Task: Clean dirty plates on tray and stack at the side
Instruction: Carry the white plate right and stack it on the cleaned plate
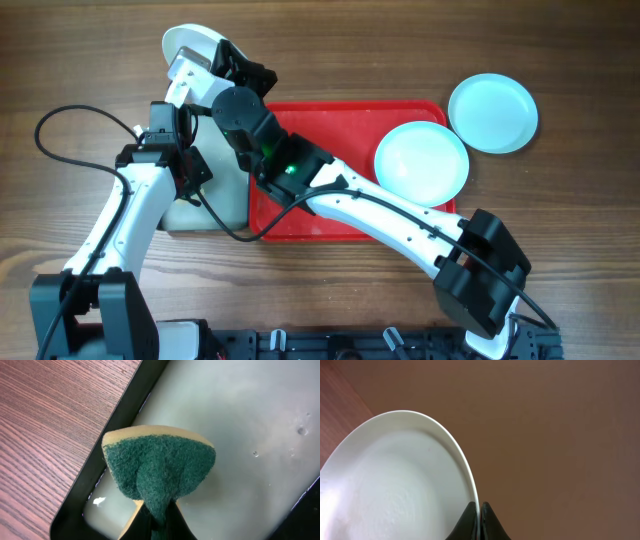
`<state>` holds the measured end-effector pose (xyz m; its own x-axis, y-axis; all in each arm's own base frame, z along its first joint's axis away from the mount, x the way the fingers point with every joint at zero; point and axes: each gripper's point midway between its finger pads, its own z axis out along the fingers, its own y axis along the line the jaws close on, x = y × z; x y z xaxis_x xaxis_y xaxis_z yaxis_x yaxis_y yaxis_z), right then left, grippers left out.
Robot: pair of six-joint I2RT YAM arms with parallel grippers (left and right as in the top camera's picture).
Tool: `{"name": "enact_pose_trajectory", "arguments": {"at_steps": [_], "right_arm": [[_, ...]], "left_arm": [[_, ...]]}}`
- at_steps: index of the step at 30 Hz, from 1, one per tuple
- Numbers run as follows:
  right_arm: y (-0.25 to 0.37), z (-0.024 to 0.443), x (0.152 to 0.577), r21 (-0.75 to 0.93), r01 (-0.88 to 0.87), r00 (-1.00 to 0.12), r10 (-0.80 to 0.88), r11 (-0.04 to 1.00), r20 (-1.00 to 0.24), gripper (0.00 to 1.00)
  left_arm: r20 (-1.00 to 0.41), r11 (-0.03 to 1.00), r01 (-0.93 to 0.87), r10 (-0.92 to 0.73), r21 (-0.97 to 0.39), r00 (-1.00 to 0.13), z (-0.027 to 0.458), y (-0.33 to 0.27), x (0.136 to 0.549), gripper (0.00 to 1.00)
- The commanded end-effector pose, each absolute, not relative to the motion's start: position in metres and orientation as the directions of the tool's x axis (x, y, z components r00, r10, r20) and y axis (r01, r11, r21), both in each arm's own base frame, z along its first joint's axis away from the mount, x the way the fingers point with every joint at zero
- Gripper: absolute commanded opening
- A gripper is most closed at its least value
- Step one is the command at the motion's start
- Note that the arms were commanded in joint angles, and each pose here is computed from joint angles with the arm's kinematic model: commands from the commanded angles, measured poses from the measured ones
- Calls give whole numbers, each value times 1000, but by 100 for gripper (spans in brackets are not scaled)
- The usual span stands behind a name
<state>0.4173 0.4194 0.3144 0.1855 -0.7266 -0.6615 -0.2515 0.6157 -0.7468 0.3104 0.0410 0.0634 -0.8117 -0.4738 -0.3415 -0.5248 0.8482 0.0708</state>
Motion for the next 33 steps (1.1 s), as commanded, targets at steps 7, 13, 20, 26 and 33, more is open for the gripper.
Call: {"name": "enact_pose_trajectory", "arguments": {"at_steps": [7, 13, 20, 26, 33], "right_arm": [[419, 303, 419, -624, -294, 105, -624, 724, -774, 4], [384, 269, 442, -304, -272, -152, -352, 913, -923, 4], [364, 189, 446, 227, -411, -614, -83, 883, -785, 4], [284, 174, 484, 355, -308, -736, 15, 883, -676, 4], [116, 149, 508, 463, 55, -837, 293, 885, -462, 5]], "left_arm": [[-350, 837, -543, -490, 66, -798, 64, 43, 311, 4], [-351, 837, -543, -490, 65, -798, 64, 43, 311, 4], [-353, 837, -543, -490, 64, -797, 64, 43, 311, 4], [-353, 838, -543, -490, 63, -797, 64, 43, 311, 4], [-350, 847, -530, -486, 36, -801, 63, 38, 315, 4]]}}
